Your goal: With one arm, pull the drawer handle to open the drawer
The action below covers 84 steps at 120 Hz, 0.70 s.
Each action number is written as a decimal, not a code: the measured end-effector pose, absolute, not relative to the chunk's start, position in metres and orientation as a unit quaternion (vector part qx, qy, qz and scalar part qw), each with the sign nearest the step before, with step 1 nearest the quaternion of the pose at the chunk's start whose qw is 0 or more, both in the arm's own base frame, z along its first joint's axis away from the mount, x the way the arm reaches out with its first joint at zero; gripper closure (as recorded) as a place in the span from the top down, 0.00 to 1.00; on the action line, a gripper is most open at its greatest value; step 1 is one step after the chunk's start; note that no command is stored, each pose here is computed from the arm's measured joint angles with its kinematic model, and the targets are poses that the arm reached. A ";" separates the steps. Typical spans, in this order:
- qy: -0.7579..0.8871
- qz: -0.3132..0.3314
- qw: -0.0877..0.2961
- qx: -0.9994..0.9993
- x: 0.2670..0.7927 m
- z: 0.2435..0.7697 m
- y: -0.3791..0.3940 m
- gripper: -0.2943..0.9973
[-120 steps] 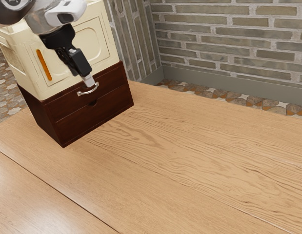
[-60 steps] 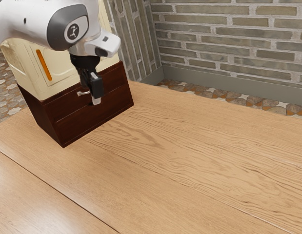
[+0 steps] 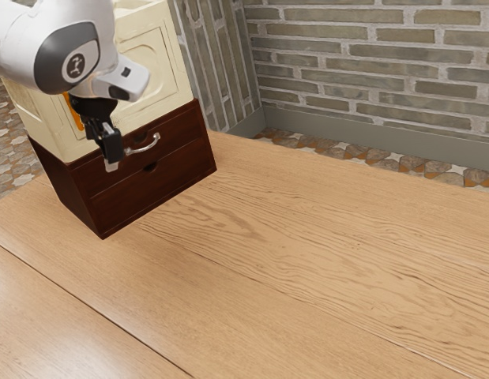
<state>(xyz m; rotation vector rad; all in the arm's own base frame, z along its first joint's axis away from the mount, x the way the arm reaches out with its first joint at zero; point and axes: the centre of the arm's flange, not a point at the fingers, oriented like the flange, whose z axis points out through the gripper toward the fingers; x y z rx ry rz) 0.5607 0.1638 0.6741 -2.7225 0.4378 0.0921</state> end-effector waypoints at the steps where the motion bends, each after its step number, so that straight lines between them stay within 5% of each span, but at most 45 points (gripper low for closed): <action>1: 0.155 0.033 0.190 -0.969 0.560 0.673 0.165 0.77; 33: 0.142 0.007 0.234 -0.962 0.563 0.653 0.205 0.77; 84: 0.131 -0.031 0.250 -0.959 0.583 0.646 0.194 0.77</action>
